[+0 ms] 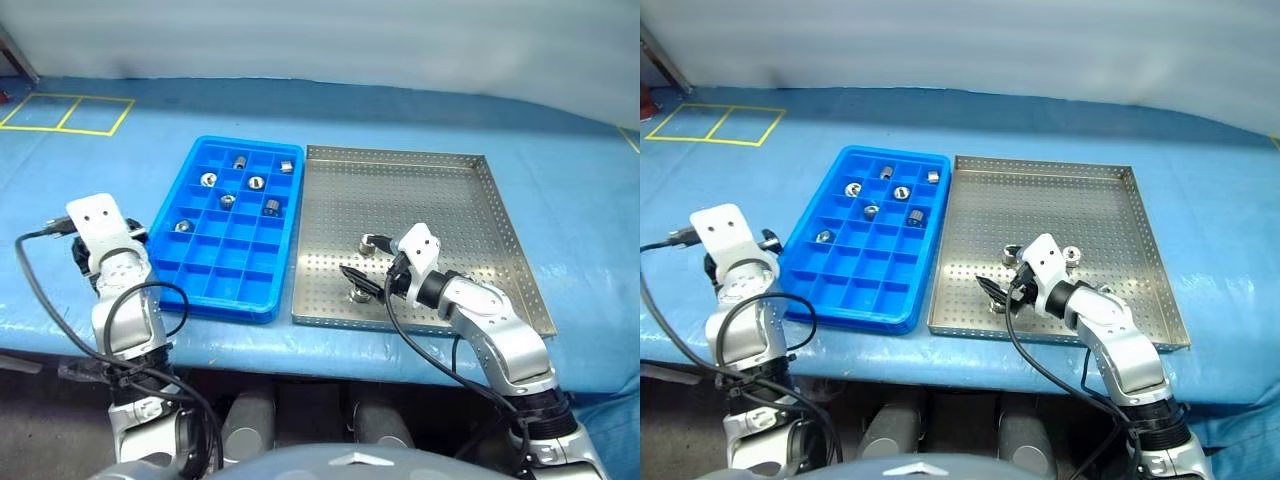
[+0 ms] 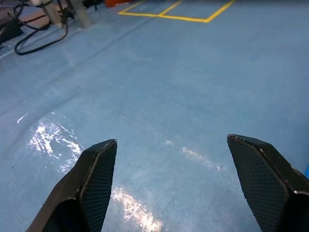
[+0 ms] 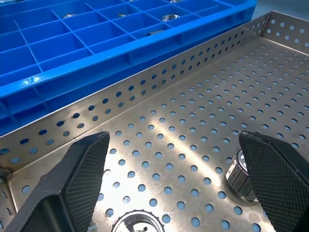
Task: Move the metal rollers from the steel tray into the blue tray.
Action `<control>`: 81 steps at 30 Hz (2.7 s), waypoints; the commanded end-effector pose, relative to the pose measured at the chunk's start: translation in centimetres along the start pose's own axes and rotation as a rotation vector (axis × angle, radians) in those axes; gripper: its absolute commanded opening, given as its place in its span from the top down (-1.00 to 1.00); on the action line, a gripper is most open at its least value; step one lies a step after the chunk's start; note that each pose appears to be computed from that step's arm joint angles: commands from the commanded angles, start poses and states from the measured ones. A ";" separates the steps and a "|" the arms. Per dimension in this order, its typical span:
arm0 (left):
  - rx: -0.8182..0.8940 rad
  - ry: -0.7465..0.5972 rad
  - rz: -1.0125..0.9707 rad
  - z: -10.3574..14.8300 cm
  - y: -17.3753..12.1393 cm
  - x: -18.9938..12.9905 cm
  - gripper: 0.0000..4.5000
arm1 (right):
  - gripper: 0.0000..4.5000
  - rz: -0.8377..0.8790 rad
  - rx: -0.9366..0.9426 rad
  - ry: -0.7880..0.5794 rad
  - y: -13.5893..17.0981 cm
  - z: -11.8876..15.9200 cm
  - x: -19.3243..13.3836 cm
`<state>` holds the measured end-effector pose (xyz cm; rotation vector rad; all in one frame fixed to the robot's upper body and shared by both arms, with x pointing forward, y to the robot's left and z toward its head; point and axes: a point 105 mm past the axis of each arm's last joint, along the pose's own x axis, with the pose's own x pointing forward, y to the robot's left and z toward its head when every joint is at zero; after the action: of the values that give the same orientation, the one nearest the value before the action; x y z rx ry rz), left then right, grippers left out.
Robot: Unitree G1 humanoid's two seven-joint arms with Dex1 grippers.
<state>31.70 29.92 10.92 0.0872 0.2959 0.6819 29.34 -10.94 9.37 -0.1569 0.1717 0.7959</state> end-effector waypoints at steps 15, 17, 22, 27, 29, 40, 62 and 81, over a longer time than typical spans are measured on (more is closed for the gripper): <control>-0.022 0.152 -0.162 -1.1 0.3 -1.3 -0.77 | -1.00 -0.058 -0.020 -0.038 -1.2 0.7 0.4; -0.029 0.145 -0.134 -0.8 1.0 -1.2 -0.77 | -1.00 -0.058 -0.018 -0.039 -1.2 0.7 0.4; -0.121 0.100 -0.144 0.6 1.5 -1.3 -0.77 | -1.00 -0.056 -0.016 -0.035 -1.2 0.6 0.6; -0.285 -0.241 0.202 6.1 6.9 -1.2 -0.77 | -1.00 -0.051 -0.016 -0.036 -1.3 0.7 0.5; -0.282 -0.340 0.138 8.3 5.2 -1.4 -0.77 | -1.00 -0.056 -0.018 -0.041 -1.5 0.9 0.4; 0.157 -0.350 -1.269 9.3 -16.8 -11.4 -0.77 | -1.00 -0.207 -0.231 0.065 -3.3 1.6 -4.6; 0.769 0.050 -1.827 -3.4 -21.0 -18.0 -0.77 | -1.00 -0.181 -0.176 0.126 -0.2 -0.1 -6.1; 0.801 0.070 -1.805 -4.8 -21.1 -17.8 0.20 | -1.00 -0.188 -0.190 0.110 -0.3 0.2 -5.5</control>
<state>29.89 2.00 6.78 0.4618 0.5621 -1.2621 25.68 -15.15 9.68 -0.3760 0.2310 0.6154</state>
